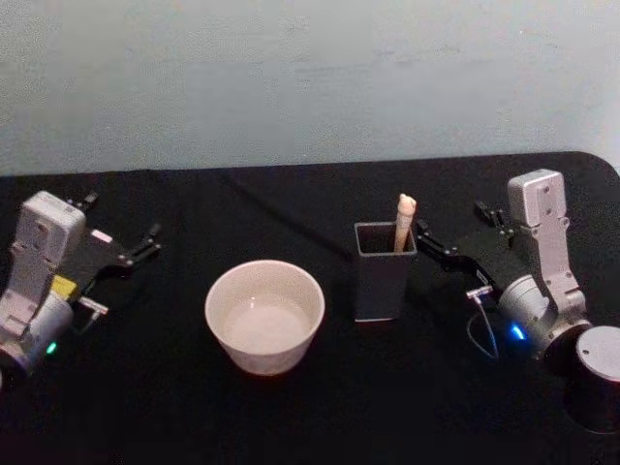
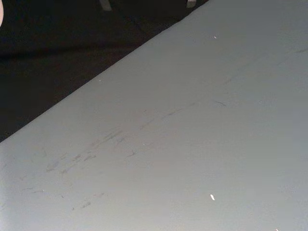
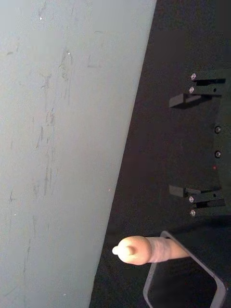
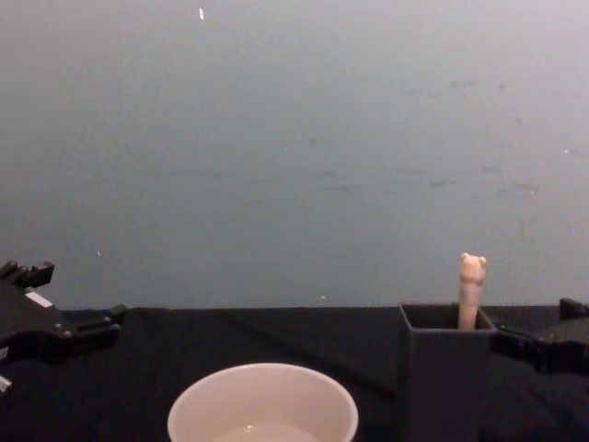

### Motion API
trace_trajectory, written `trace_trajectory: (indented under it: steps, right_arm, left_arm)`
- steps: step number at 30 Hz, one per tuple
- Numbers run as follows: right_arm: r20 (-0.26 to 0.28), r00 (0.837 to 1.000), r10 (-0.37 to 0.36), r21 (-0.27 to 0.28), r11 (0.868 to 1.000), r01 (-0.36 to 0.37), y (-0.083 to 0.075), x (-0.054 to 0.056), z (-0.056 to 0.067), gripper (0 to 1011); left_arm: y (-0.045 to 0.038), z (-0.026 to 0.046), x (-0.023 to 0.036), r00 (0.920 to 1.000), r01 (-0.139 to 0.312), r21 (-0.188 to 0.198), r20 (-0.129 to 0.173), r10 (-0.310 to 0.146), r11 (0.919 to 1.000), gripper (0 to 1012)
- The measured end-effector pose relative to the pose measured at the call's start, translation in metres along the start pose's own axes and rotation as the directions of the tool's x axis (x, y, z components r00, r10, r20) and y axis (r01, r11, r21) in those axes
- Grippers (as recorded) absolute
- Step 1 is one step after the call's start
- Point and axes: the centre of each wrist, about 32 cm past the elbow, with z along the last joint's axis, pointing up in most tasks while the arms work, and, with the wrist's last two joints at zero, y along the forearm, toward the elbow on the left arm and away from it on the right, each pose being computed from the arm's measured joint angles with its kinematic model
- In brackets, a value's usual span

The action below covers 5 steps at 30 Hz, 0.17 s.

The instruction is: Pick up the stirring spoon with one hand, stir inside the cup, then place it back in its original position.

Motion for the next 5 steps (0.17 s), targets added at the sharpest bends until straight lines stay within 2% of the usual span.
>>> trace_trajectory:
  steps: [5]
  right_arm:
    - [0.0,1.0,0.0,0.0,1.0,0.0,0.0,0.0,0.0,1002]
  left_arm:
    - [0.0,0.0,0.0,1.0,0.0,0.0,0.0,0.0,1.0,1001]
